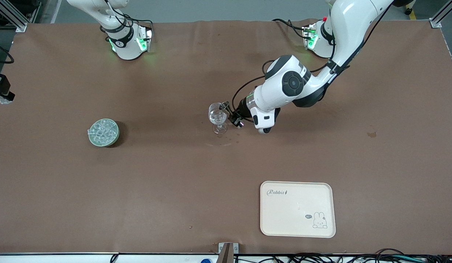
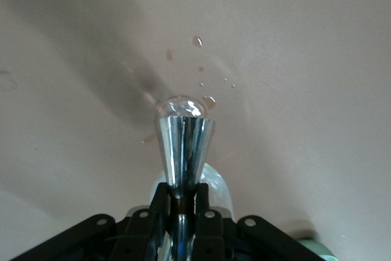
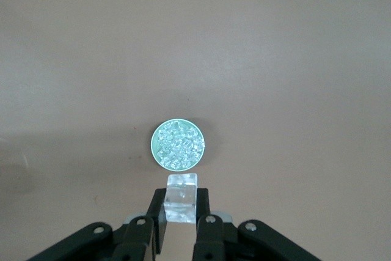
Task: Pour wine and add ice with both arms
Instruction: 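Tilt the jigger with the left gripper to pour into the glass, then move the jigger toward the tray while the right gripper carries ice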
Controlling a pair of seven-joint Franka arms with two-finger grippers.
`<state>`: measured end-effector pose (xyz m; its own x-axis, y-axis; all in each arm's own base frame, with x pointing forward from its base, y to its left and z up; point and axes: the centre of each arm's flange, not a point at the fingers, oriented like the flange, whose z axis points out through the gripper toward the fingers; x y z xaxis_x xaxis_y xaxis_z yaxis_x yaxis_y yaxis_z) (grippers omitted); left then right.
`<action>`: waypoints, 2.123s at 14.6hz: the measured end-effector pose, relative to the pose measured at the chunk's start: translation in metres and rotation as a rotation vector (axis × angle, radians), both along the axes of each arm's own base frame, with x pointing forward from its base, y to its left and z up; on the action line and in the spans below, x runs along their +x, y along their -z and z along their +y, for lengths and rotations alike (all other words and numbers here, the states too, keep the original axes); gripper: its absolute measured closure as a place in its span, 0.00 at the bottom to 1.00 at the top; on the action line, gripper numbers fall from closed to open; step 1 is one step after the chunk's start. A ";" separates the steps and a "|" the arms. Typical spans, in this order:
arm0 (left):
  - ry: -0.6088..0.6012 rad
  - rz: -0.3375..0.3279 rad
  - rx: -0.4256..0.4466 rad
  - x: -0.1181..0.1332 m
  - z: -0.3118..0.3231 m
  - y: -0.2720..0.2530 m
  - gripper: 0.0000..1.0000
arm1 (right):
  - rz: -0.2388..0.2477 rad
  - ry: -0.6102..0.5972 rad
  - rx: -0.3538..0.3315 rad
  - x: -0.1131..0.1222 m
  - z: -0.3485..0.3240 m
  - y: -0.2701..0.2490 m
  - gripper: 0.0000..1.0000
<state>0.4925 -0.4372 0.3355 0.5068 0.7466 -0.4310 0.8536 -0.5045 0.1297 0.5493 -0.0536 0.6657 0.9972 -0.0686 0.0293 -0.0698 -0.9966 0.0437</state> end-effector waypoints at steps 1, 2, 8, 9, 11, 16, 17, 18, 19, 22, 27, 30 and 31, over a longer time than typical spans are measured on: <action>-0.002 -0.002 0.007 -0.001 -0.002 -0.002 0.79 | 0.000 0.000 0.000 0.000 0.000 0.000 0.77; -0.013 -0.004 0.007 0.000 -0.003 -0.005 0.79 | 0.000 0.000 0.002 0.000 0.000 0.000 0.77; -0.092 -0.017 0.020 0.011 -0.004 -0.023 0.79 | 0.000 -0.001 0.011 0.000 0.001 0.000 0.77; -0.104 -0.015 0.023 0.011 -0.004 -0.023 0.79 | -0.001 -0.001 0.011 0.000 0.001 0.000 0.77; -0.114 -0.012 0.023 0.013 -0.002 -0.023 0.79 | -0.001 -0.001 0.012 0.000 0.001 0.000 0.77; -0.164 0.090 -0.061 0.015 0.000 -0.025 0.79 | 0.001 0.010 0.014 0.000 0.002 0.000 0.77; -0.174 0.116 -0.095 0.018 0.003 -0.026 0.79 | 0.002 0.011 0.014 0.000 0.002 0.001 0.77; -0.184 0.137 -0.132 0.024 0.008 -0.027 0.79 | 0.006 0.011 0.015 0.000 0.002 0.001 0.77; -0.198 0.151 -0.170 0.031 0.017 -0.028 0.79 | 0.014 0.016 0.017 -0.001 0.004 0.002 0.77; -0.258 0.170 -0.291 0.055 0.051 -0.035 0.79 | 0.049 0.054 0.035 -0.003 0.031 0.005 0.77; -0.437 0.212 -0.427 0.104 0.131 -0.024 0.79 | 0.048 0.171 0.042 -0.006 0.134 0.008 0.77; -0.567 0.229 -0.473 0.137 0.188 -0.016 0.79 | 0.021 0.266 0.068 0.000 0.203 0.024 0.77; -0.605 0.234 -0.484 0.149 0.208 -0.011 0.79 | 0.010 0.293 0.084 0.002 0.228 0.032 0.77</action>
<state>0.6419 -0.2291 0.3470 -0.0685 0.5663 -0.8214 0.9928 0.1197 -0.0002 0.5517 0.1748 0.6340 0.9348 -0.3551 0.0014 -0.3548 -0.9343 -0.0357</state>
